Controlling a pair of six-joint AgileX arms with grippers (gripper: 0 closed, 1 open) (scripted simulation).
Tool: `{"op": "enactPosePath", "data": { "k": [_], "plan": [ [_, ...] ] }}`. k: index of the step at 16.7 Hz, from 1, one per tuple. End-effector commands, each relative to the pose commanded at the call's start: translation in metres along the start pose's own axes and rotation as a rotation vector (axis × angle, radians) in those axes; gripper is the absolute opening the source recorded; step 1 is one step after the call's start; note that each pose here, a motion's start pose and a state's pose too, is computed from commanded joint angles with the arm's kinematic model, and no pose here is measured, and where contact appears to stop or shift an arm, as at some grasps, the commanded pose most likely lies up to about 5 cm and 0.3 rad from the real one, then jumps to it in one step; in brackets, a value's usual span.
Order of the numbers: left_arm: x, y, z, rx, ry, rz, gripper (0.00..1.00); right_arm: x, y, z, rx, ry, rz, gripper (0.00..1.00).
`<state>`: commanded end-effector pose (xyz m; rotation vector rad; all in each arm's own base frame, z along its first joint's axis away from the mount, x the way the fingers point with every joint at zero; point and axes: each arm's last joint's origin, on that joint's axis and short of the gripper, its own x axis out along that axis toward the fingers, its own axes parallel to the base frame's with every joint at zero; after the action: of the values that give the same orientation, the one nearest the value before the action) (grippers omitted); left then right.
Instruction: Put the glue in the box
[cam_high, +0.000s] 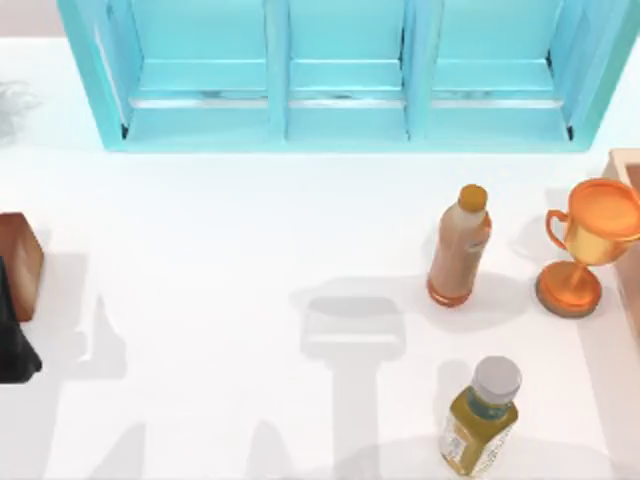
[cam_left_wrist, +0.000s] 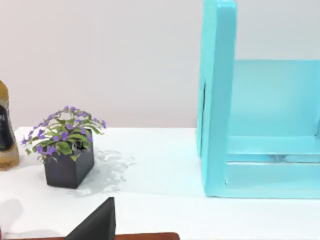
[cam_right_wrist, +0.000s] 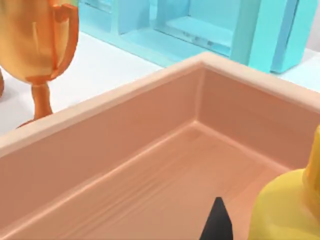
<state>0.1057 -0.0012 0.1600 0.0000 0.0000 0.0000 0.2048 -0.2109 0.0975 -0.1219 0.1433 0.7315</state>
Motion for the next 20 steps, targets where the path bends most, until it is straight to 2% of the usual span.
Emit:
{"op": "enactPosePath", "data": {
  "k": [10, 17, 20],
  "plan": [
    [0.0, 0.0, 0.0, 0.0, 0.0, 0.0, 1.0, 0.035, 0.002, -0.006, 0.057, -0.055, 0.035, 0.0],
    [0.0, 0.0, 0.0, 0.0, 0.0, 0.0, 1.0, 0.038, 0.004, -0.008, 0.069, -0.062, 0.045, 0.0],
    [0.0, 0.0, 0.0, 0.0, 0.0, 0.0, 1.0, 0.038, 0.004, -0.008, 0.069, -0.062, 0.045, 0.23]
  ]
}}
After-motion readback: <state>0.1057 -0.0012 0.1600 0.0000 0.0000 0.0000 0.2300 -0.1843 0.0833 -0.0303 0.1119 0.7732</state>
